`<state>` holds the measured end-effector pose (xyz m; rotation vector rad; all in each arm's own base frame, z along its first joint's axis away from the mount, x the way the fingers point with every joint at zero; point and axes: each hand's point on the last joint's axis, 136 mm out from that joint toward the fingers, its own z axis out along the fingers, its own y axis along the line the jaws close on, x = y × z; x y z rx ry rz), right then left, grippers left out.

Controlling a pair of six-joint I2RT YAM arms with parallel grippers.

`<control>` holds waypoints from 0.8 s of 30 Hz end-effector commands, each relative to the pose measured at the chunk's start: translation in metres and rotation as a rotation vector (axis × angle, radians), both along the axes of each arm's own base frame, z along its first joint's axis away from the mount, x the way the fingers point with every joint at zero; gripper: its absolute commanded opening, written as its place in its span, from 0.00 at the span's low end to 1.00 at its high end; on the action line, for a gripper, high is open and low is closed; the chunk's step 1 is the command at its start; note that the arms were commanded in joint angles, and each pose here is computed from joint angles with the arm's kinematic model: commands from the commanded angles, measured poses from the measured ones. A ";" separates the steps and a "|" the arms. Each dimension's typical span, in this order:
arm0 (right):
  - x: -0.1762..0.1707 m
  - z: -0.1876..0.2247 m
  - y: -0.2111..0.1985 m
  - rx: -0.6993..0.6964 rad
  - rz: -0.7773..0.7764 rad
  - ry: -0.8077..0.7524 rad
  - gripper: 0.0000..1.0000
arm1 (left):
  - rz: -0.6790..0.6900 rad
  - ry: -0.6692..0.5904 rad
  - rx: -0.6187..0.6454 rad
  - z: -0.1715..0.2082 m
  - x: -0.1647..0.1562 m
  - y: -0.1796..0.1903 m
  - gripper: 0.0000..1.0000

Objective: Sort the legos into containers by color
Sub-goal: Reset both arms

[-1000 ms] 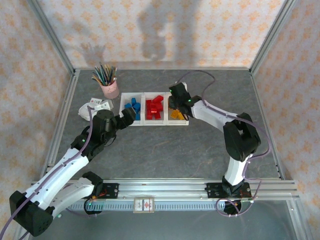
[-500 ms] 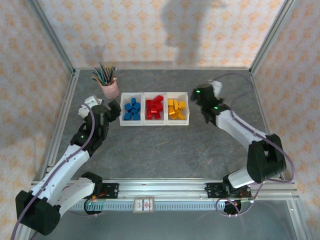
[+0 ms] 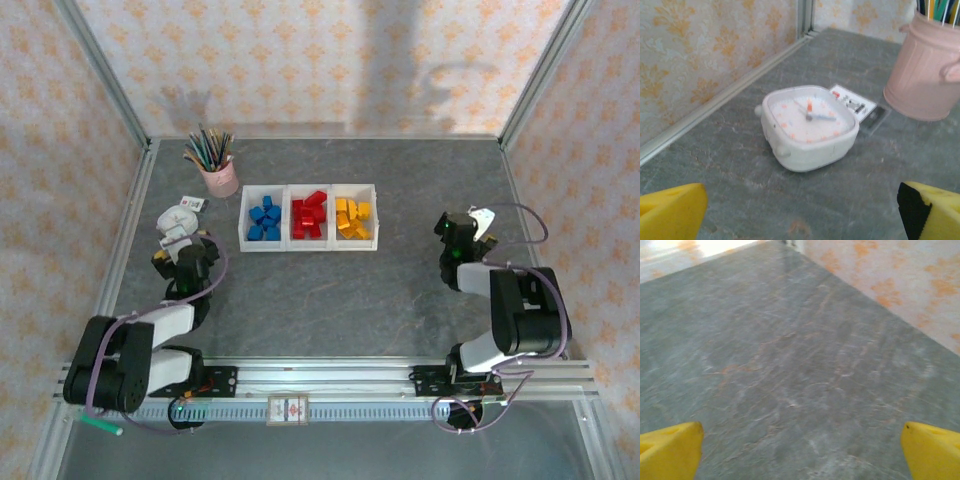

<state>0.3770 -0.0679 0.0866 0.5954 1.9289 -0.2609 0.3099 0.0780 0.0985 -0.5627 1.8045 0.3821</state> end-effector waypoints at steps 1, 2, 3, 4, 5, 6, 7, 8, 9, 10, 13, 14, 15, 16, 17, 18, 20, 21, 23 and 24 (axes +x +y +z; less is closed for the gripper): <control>0.023 0.035 0.030 -0.017 0.219 -0.192 1.00 | -0.076 -0.313 0.079 0.066 0.018 -0.007 0.99; 0.021 0.036 0.034 -0.019 0.246 -0.206 1.00 | -0.092 -0.321 0.056 0.062 0.021 -0.008 1.00; 0.017 0.037 0.039 -0.021 0.273 -0.224 1.00 | -0.141 -0.313 0.051 0.058 0.026 -0.014 1.00; 0.010 0.040 0.042 -0.027 0.296 -0.256 1.00 | -0.162 -0.298 0.056 0.051 0.031 -0.017 1.00; 0.003 0.042 0.044 -0.033 0.309 -0.287 1.00 | -0.190 -0.310 0.060 0.051 0.034 -0.021 0.99; -0.006 0.042 0.049 -0.049 0.332 -0.319 1.00 | -0.243 -0.306 0.082 0.048 0.039 -0.029 1.00; -0.011 0.044 0.053 -0.064 0.351 -0.354 1.00 | -0.275 -0.309 0.088 0.050 0.042 -0.035 1.00; -0.008 0.039 0.052 -0.058 0.337 -0.327 1.00 | -0.280 -0.271 0.077 0.045 0.046 -0.036 1.00; 0.000 0.033 0.046 -0.040 0.303 -0.269 1.00 | -0.248 -0.222 0.056 0.037 0.051 -0.031 1.00; -0.003 0.039 0.045 -0.042 0.305 -0.310 1.00 | -0.214 -0.215 0.056 0.036 0.054 -0.025 1.00; -0.003 0.037 0.046 -0.043 0.311 -0.295 1.00 | -0.220 -0.225 0.045 0.036 0.053 -0.024 1.00; -0.004 0.039 0.047 -0.048 0.315 -0.310 1.00 | -0.220 -0.228 0.046 0.036 0.052 -0.024 1.00; -0.003 0.037 0.047 -0.044 0.317 -0.294 1.00 | -0.218 -0.238 0.053 0.038 0.051 -0.023 1.00; -0.003 0.039 0.047 -0.045 0.317 -0.304 1.00 | -0.213 -0.241 0.051 0.038 0.050 -0.023 1.00; -0.003 0.038 0.047 -0.046 0.317 -0.303 1.00 | -0.209 -0.239 0.048 0.038 0.050 -0.022 1.00; -0.003 0.037 0.047 -0.043 0.318 -0.296 1.00 | -0.205 -0.239 0.050 0.038 0.051 -0.022 1.00; -0.003 0.038 0.047 -0.044 0.318 -0.299 1.00 | -0.206 -0.238 0.051 0.038 0.051 -0.022 1.00; -0.002 0.037 0.047 -0.043 0.319 -0.298 1.00 | -0.206 -0.238 0.049 0.038 0.051 -0.022 1.00; -0.002 0.037 0.048 -0.045 0.320 -0.296 1.00 | -0.208 -0.239 0.051 0.038 0.051 -0.022 1.00; -0.003 0.037 0.047 -0.046 0.320 -0.297 1.00 | -0.208 -0.239 0.050 0.038 0.051 -0.022 1.00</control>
